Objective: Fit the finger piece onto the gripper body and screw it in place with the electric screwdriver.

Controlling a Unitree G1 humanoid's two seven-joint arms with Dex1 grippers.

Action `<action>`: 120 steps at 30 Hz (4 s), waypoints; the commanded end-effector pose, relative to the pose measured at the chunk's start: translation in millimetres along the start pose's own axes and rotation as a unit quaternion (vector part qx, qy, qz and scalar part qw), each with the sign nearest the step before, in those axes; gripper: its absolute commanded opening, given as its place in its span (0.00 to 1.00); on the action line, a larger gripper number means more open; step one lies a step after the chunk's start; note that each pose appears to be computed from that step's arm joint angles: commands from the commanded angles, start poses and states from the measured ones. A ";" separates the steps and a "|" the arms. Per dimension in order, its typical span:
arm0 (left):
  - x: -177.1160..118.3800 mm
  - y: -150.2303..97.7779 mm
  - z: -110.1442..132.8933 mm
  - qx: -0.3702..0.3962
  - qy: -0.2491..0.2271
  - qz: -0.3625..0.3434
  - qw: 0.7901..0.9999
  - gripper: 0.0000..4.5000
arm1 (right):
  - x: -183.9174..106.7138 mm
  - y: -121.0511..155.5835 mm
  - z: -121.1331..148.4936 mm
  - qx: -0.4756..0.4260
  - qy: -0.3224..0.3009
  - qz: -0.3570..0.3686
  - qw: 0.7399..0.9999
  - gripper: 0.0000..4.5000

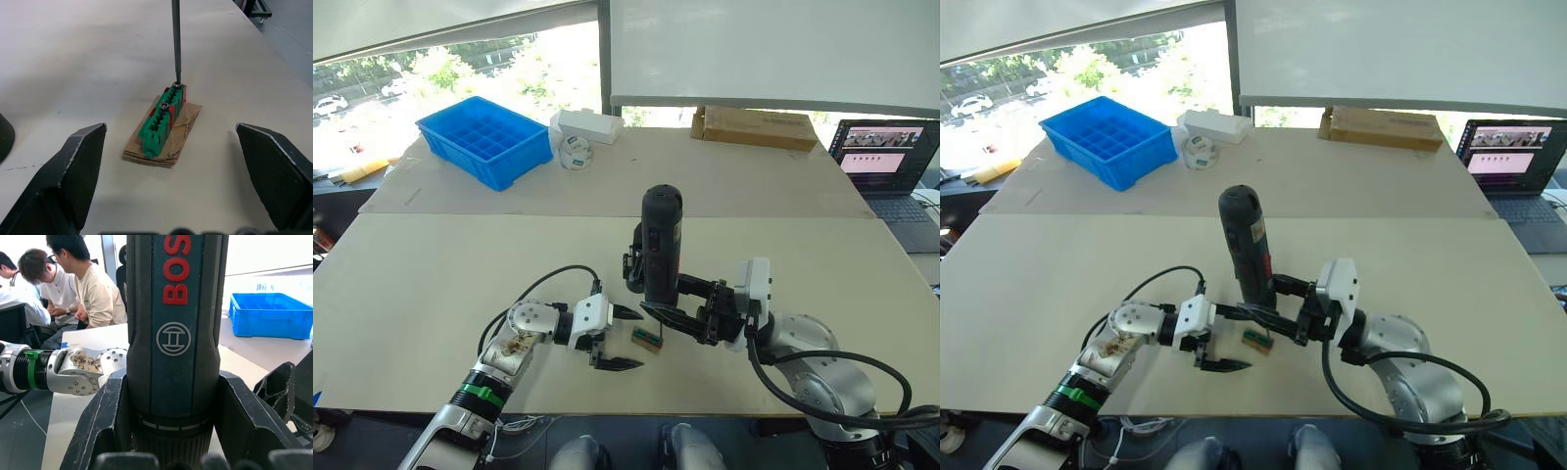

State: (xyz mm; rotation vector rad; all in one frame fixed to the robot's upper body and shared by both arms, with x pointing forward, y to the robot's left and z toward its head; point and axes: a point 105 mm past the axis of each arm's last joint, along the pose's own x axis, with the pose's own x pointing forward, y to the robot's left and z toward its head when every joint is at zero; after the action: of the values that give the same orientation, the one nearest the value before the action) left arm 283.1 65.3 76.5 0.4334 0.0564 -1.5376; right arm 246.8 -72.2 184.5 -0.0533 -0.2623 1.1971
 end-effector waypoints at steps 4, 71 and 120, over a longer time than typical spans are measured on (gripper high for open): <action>0.4 2.8 9.4 0.011 -0.013 0.004 1.000 1.00 | 3.7 0.3 15.1 -0.032 -0.030 0.007 0.999 0.43; -39.3 97.0 14.3 -0.036 0.015 0.121 0.992 1.00 | 101.9 -76.9 93.9 -0.024 -0.008 0.078 0.997 0.43; -28.8 101.3 19.9 -0.014 0.012 0.112 0.994 1.00 | 92.8 -75.9 84.7 -0.033 0.005 0.068 0.997 0.43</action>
State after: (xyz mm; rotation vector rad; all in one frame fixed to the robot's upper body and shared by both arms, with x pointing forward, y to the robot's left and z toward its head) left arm 374.1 86.4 115.6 0.3899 0.0966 -1.3031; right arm 338.3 -19.8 266.2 -0.1009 -0.1620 1.3109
